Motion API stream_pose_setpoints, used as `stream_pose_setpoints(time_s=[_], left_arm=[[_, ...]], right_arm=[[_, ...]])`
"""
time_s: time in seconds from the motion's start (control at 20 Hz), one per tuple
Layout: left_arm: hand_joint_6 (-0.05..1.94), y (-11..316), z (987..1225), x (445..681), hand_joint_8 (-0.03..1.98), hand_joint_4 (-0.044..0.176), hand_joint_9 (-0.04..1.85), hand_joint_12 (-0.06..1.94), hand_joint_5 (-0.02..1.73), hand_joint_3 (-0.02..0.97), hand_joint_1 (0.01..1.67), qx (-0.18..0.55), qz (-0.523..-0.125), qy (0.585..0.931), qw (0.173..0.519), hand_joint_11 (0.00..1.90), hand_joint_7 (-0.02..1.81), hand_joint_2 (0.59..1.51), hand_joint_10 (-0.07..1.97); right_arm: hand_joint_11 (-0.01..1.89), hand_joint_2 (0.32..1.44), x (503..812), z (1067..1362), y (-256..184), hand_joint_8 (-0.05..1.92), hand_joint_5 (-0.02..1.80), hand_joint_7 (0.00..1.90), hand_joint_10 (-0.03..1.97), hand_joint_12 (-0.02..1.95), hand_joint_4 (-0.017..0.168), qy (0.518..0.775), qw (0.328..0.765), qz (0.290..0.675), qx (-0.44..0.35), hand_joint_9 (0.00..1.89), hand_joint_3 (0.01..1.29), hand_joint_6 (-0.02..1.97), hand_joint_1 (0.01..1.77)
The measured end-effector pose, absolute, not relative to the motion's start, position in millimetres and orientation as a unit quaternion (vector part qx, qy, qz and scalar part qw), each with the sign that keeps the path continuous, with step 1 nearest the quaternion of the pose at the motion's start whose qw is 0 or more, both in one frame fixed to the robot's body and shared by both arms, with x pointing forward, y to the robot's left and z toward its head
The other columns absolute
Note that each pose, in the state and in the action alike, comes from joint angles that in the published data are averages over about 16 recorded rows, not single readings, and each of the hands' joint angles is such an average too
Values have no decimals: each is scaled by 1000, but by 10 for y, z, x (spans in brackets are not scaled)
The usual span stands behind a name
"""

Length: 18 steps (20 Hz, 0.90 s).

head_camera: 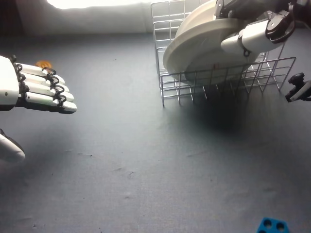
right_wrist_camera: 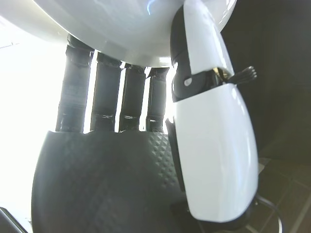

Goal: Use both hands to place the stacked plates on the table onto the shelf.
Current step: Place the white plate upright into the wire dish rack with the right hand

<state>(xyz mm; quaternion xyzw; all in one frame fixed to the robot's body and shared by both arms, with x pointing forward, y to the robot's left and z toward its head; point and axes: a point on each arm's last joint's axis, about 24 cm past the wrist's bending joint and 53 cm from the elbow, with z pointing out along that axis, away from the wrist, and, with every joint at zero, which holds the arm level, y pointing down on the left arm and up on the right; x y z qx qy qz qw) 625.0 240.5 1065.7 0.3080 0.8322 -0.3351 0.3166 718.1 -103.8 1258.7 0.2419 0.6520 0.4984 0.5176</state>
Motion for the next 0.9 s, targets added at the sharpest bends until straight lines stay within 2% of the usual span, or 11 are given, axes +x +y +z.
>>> stream_pose_setpoints(time_s=[0.15,0.3,0.9], left_arm=[[18,2390,10662,6235,-5,6,100,281,81,21,17,313,-335,830,317,17,102,1072,13],[18,2376,10667,6221,-5,6,99,271,79,21,16,319,-334,828,318,17,100,1072,13],[17,2325,10689,6174,-5,5,106,266,90,22,15,330,-335,823,320,16,108,1078,13]], right_arm=[[569,1089,7180,12570,-1042,1139,773,878,737,1347,4,653,519,497,241,888,12,1133,1258],[519,1101,7179,12552,-1046,1035,747,844,737,1364,3,654,519,495,240,834,12,1125,1233],[286,1098,7172,12574,-1036,393,665,749,652,1388,-6,653,527,493,228,614,12,540,1128]])
